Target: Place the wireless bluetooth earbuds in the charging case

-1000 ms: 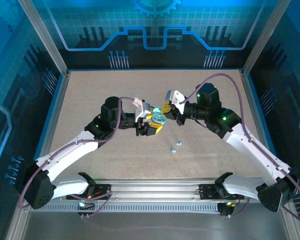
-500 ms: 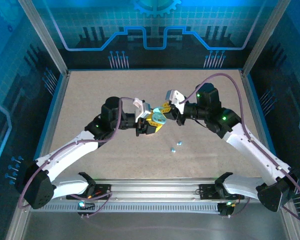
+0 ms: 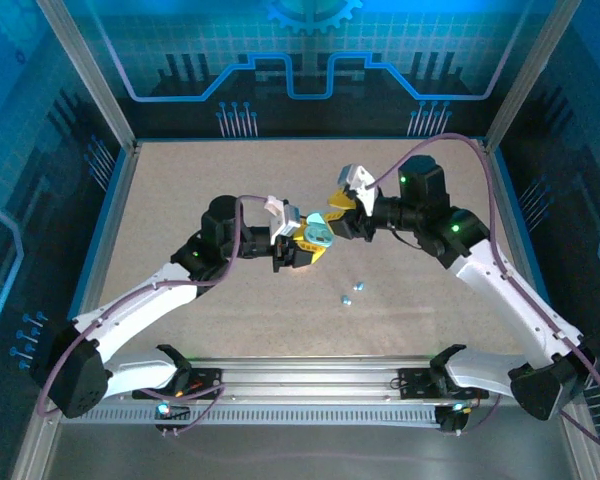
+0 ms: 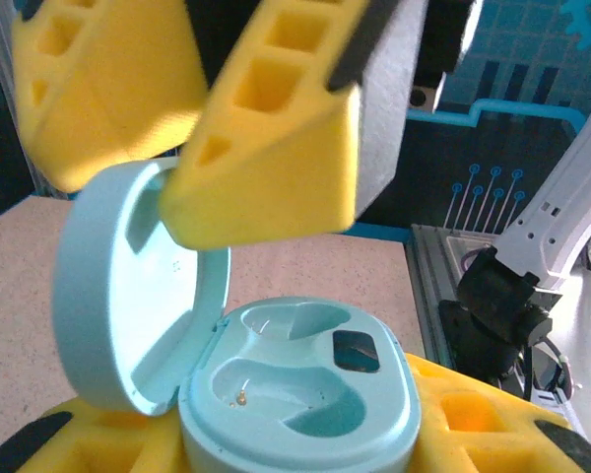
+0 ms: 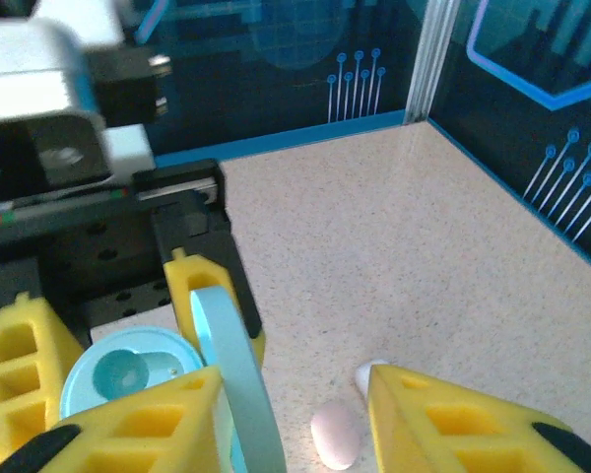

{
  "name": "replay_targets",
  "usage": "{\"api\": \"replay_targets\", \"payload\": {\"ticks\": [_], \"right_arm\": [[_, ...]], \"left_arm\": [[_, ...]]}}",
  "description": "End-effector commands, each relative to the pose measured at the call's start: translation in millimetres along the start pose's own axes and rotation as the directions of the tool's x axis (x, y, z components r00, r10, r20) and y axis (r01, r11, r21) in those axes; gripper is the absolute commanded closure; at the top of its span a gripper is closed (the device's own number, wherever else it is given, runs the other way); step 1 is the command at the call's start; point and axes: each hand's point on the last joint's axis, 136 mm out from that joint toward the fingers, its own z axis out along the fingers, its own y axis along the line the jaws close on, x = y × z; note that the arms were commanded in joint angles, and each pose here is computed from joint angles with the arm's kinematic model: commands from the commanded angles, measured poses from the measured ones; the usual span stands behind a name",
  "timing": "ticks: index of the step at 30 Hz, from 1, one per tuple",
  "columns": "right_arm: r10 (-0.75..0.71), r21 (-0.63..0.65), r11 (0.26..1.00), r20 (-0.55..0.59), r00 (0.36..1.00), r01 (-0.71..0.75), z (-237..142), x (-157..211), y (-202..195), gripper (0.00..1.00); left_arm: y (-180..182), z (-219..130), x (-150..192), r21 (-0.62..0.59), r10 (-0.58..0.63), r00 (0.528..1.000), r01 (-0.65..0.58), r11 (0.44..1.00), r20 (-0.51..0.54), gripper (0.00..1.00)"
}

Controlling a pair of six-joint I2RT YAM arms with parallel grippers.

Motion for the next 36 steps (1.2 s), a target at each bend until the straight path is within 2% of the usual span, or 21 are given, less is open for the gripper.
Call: {"api": "replay_targets", "payload": {"ticks": [1,6,9,12,15,18,21,23,26,28,32,36], "right_arm": [[0.152,-0.011,0.988,0.000,0.988,-0.152,-11.1,-9.5,-9.0,0.54],[0.176,-0.101,0.980,0.050,0.983,-0.170,-20.6,-27.5,3.9,0.46],[0.207,-0.087,0.976,0.124,0.970,-0.197,-37.9,-49.0,6.6,0.40],[0.276,0.090,0.952,0.174,0.945,-0.294,-60.5,-57.1,-12.8,0.34],[0.404,0.299,0.846,0.184,0.896,-0.443,-80.9,-31.9,-45.4,0.36],[0.603,0.435,0.658,0.185,0.776,-0.615,-91.9,24.1,-74.6,0.45],[0.797,0.506,0.423,0.187,0.575,-0.752,-90.3,96.3,-86.9,0.51],[0.884,0.534,0.299,0.156,0.440,-0.791,-81.7,141.1,-82.8,0.54],[0.954,0.550,0.195,0.085,0.287,-0.812,-59.8,193.5,-68.8,0.57],[0.979,0.567,0.153,0.024,0.202,-0.810,-42.8,226.4,-57.1,0.58],[0.993,0.620,0.117,-0.079,0.086,-0.776,-19.7,279.2,-33.7,0.59],[0.990,0.624,0.114,-0.132,0.039,-0.773,-0.6,301.7,-21.6,0.59]], "left_arm": [[-4.6,1.3,-0.6,0.016,0.004,0.999,-0.004,1.000,0.034,0.71],[5.7,2.1,1.3,-0.035,-0.011,0.998,0.013,0.999,0.059,0.71],[14.5,1.5,4.6,-0.085,-0.015,0.996,0.023,0.996,0.092,0.71],[22.7,0.1,7.2,-0.130,-0.019,0.992,0.035,0.991,0.124,0.71],[28.3,0.0,9.2,-0.155,-0.021,0.989,0.043,0.987,0.145,0.71],[32.7,-1.1,11.9,-0.178,-0.023,0.986,0.053,0.983,0.167,0.71],[35.4,-3.7,12.3,-0.196,-0.025,0.981,0.064,0.979,0.193,0.71],[35.7,-5.1,12.7,-0.201,-0.025,0.980,0.065,0.977,0.198,0.71],[35.0,-6.7,10.9,-0.206,-0.017,0.980,0.059,0.977,0.200,0.71],[34.4,-7.4,8.7,-0.206,-0.013,0.979,0.055,0.977,0.204,0.71],[32.8,-8.7,5.7,-0.202,-0.008,0.979,0.050,0.978,0.206,0.71],[31.1,-10.5,3.9,-0.204,0.001,0.979,0.041,0.978,0.203,0.71]]}}
